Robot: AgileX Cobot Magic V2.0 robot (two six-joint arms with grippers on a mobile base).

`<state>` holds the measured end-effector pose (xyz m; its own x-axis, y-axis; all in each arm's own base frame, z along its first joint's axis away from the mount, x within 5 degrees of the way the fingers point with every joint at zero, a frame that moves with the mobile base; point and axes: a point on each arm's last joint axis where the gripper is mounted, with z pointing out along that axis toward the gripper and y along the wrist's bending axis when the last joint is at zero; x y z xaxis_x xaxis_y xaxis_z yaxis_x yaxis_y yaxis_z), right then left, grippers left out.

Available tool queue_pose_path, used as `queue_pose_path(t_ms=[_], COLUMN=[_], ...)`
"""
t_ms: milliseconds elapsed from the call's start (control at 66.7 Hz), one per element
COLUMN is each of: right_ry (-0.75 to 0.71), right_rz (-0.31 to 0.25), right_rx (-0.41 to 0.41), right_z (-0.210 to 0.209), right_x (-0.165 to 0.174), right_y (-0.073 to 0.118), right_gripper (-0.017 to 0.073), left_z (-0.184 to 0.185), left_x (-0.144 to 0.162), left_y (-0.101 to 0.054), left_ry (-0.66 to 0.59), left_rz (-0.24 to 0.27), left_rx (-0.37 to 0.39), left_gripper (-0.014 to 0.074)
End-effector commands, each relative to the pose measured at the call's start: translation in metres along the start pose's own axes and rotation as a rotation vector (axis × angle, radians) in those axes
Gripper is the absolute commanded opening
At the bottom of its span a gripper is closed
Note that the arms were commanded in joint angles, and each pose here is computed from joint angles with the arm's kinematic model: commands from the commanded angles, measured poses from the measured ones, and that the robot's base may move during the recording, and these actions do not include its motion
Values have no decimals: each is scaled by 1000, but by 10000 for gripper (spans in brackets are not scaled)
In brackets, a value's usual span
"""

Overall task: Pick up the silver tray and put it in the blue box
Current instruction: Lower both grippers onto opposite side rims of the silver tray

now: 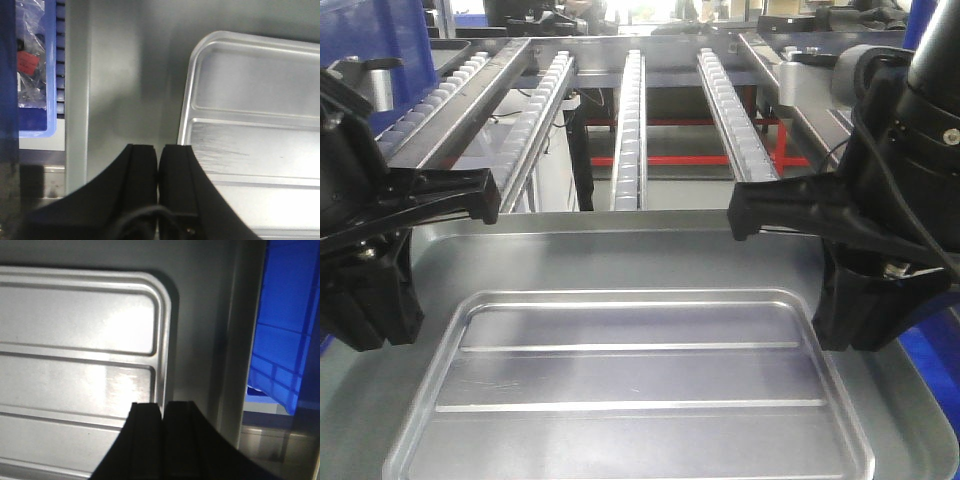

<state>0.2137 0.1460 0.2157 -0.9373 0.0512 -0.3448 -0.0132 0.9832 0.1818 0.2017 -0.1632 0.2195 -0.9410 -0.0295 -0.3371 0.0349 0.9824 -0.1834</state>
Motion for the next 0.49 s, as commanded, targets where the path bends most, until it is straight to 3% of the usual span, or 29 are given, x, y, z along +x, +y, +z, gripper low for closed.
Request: queue_pose_path(t_ms=[0, 240, 360, 479], right_ry=[-69, -63, -53, -58], right_rz=[-11, -7, 14, 13], right_rx=[-36, -31, -26, -34], right_z=[-13, -13, -10, -7], right_x=[-10, -9, -5, -3], right_y=[5, 4, 3, 1], right_gripper=[61, 61, 61, 61], left_z=[-13, -14, -15, -16], left_x=[-8, 1, 3, 3], left_y=[-8, -18, -19, -18], left_ry=[-65, -66, -98, -113], left_rz=[0, 56, 15, 14], left_rx=[55, 57, 10, -22], left_gripper=[-6, -6, -6, -6])
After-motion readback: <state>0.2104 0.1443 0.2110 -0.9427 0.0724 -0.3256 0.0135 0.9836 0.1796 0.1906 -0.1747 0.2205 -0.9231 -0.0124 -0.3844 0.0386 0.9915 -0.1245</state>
